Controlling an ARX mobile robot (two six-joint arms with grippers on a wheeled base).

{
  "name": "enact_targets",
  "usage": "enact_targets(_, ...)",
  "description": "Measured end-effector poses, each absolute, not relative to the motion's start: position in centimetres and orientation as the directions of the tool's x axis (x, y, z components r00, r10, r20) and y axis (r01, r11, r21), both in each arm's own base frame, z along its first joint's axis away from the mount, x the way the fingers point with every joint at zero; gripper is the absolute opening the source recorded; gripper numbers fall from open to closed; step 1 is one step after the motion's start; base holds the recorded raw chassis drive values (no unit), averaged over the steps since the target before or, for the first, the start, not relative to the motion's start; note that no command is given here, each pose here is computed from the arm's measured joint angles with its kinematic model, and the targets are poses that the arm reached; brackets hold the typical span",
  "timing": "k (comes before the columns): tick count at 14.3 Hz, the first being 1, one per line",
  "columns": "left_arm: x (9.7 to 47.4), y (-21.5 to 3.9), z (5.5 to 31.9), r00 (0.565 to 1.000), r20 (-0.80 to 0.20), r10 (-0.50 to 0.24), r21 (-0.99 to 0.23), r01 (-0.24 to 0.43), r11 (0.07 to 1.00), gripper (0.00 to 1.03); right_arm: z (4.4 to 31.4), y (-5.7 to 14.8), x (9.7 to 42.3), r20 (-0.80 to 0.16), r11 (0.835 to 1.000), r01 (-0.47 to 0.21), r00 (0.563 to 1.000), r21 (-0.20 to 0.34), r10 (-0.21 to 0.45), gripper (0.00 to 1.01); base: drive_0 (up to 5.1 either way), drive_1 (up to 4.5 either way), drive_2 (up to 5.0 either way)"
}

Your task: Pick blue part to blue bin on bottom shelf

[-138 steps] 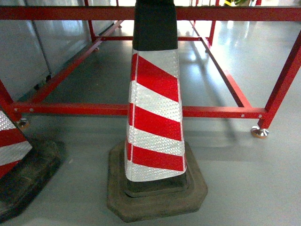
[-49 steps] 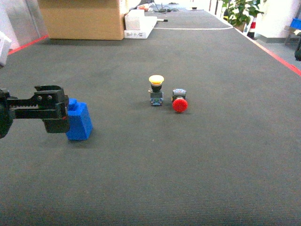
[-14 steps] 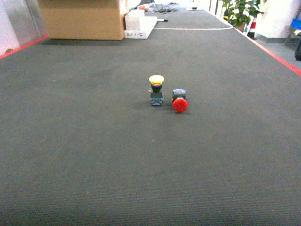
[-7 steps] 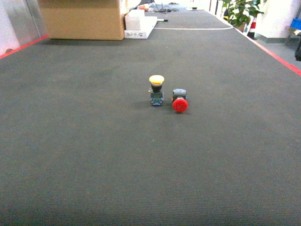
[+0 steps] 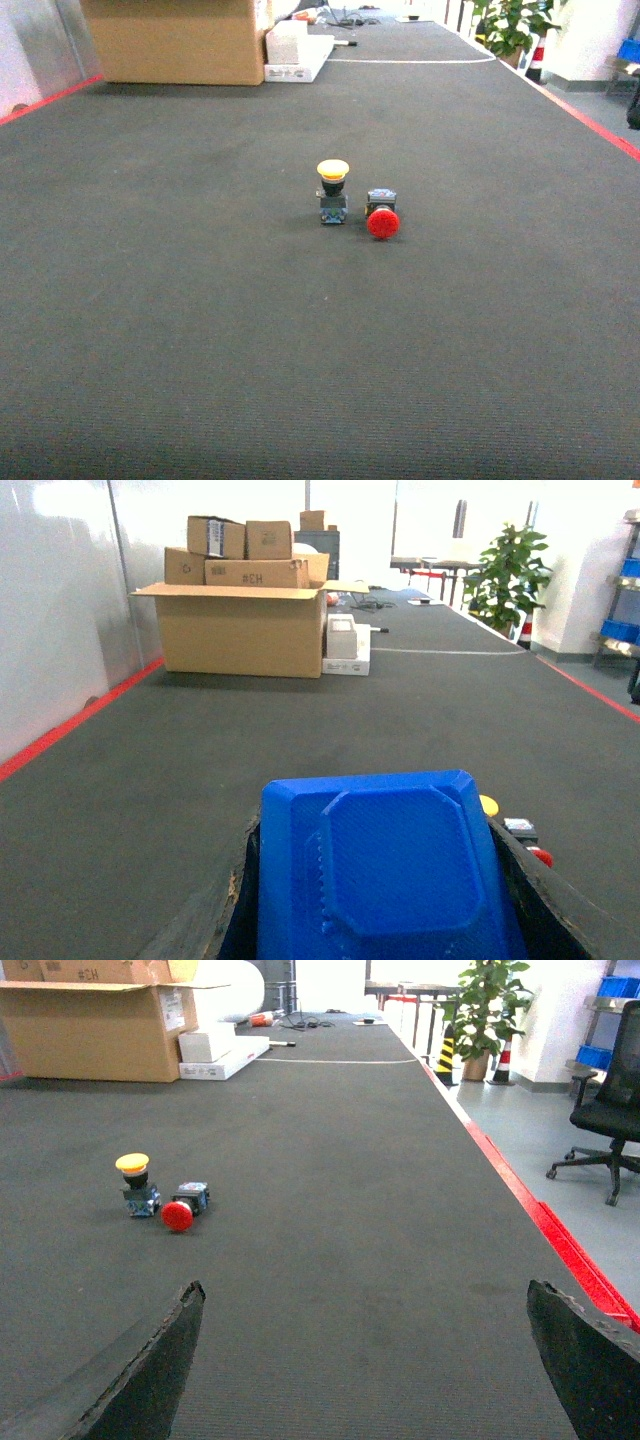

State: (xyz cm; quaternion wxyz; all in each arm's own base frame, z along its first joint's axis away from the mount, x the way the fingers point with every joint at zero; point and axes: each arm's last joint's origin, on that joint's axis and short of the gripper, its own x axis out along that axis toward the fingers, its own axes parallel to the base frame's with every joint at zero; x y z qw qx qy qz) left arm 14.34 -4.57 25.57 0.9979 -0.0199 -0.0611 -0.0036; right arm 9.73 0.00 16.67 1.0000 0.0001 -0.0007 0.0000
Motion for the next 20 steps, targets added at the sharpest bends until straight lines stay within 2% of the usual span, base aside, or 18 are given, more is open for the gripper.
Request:
enact_targets(7, 14.34, -4.57, 25.58, 0.992, 0.123, -0.003, -0.040, 0.008, 0.999, 0.45, 16.65, 0.00, 9.73, -0.001, 1.000, 0.000, 1.000, 0.000, 0.000, 0.98, 0.0, 0.00, 0.0)
enact_targets(20, 14.24, -4.58, 25.67, 0.992, 0.129, -0.004, -0.043, 0.010, 0.999, 0.45, 16.69, 0.00, 9.73, 0.003, 1.000, 0.000, 1.000, 0.000, 0.000, 0.98, -0.1, -4.30, 4.2)
